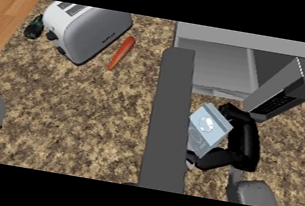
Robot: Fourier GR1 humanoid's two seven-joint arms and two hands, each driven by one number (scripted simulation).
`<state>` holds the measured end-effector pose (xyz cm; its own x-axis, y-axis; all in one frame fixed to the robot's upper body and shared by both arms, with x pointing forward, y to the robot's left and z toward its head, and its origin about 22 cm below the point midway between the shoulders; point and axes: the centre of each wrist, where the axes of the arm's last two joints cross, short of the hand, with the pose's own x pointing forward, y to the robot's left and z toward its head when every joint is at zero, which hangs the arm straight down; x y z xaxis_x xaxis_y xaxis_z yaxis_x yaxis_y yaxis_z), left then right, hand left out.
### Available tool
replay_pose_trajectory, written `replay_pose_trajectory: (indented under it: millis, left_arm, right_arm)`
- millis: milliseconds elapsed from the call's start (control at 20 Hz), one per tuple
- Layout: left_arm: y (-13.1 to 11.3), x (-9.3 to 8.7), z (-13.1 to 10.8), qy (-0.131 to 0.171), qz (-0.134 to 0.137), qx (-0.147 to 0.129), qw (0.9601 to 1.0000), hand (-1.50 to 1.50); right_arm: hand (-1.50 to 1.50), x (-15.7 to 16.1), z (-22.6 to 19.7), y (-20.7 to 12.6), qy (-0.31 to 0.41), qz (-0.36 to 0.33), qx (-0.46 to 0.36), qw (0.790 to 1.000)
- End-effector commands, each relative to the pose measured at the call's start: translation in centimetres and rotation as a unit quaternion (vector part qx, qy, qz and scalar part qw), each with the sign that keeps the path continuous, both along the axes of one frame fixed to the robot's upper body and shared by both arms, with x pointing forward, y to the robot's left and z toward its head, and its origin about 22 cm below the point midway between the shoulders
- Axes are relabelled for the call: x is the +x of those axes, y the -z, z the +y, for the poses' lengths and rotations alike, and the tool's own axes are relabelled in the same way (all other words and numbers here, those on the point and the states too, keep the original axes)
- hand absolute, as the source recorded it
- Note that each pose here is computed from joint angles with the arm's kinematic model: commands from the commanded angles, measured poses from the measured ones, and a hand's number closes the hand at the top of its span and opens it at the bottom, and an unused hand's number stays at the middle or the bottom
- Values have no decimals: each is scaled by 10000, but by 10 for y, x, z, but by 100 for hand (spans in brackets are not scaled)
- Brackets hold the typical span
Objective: Pick up the milk, place it into the microwave and close the microwave
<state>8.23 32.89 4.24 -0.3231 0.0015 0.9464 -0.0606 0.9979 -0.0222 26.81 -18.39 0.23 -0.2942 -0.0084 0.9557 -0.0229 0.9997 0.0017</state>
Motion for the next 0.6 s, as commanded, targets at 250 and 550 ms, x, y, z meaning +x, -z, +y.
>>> replay_pose_trajectory:
  millis: [250, 550]
  left_arm:
    - [14, 7, -1, 120, 66, -57, 9999, -150]
    - [-9, 6, 26, 25, 15, 146, 9999, -150]
  right_arm:
    - [150, 67, 29, 11, 837, 435, -127, 9955]
    - [150, 101, 0, 27, 909, 444, -49, 9949]
